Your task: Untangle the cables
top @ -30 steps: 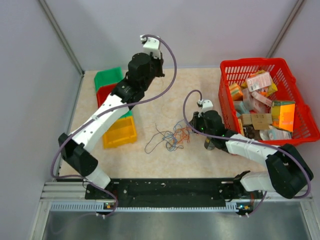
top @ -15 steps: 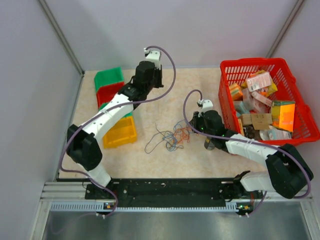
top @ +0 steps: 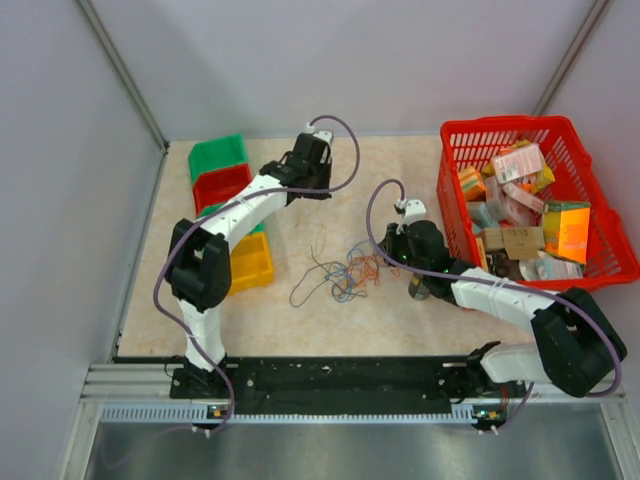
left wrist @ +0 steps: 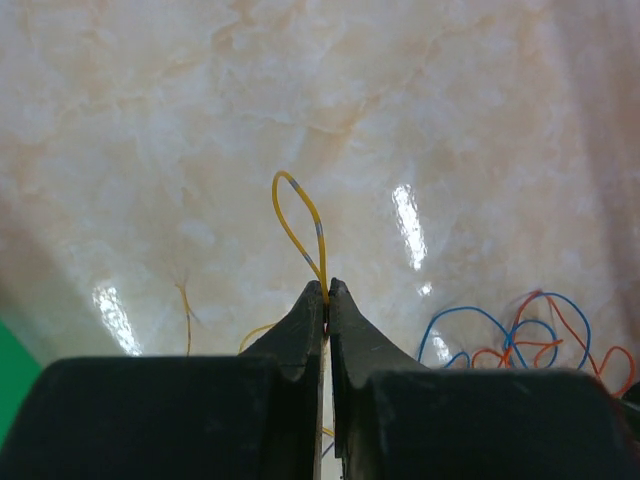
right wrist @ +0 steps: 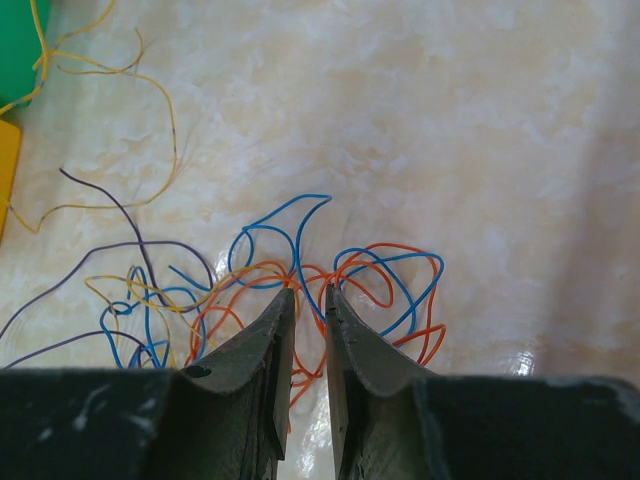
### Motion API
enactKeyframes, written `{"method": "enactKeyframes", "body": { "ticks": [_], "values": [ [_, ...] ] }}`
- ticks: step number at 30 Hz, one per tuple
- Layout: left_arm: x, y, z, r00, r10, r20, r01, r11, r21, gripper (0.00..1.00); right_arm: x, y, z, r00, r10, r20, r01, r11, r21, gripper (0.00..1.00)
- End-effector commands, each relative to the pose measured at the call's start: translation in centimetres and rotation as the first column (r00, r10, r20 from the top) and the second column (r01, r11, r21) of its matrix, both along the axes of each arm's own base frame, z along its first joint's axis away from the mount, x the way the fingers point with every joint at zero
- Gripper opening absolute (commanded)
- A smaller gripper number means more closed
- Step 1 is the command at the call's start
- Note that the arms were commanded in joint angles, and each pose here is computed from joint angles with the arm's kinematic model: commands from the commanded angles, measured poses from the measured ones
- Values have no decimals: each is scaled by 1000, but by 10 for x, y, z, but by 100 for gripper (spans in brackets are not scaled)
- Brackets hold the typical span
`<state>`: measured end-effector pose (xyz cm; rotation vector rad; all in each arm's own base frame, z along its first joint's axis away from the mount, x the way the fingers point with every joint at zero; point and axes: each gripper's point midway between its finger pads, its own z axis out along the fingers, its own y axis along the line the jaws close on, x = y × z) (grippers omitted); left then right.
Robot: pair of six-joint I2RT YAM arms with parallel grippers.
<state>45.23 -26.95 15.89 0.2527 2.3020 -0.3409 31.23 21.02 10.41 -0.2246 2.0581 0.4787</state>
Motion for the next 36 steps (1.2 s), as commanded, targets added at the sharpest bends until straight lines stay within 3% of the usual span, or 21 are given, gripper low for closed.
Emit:
{"method": "enactKeyframes", "body": {
  "ticks": [1,13,18,24,28,34,36],
  "values": [
    [-20,-5,7,995,-31,-99,22,996,-91,6,6,1,16,999,-7,48,5,999,38,18],
    [-67,28,-6,990,-14,-143,11,1000,-27,56,3,5,17,999,12,41,-14,998,53,18],
    [-65,41,-10,988,51,-145,-48,999,23,92,3,5,17,999,10,42,-12,998,55,18],
    [-50,31,-33,965,114,-238,-107,993,45,98,2,6,17,999,15,40,-18,998,61,18],
    [-42,-2,-46,962,0,-272,-11,999,-40,98,2,5,17,999,10,41,-13,998,57,18],
    [-28,-16,-83,947,-1,-322,6,1000,14,98,2,5,17,999,14,41,-16,998,57,18],
    [-27,-15,-92,945,19,-327,-6,999,43,92,2,5,17,999,13,42,-15,998,55,18]
  ]
}}
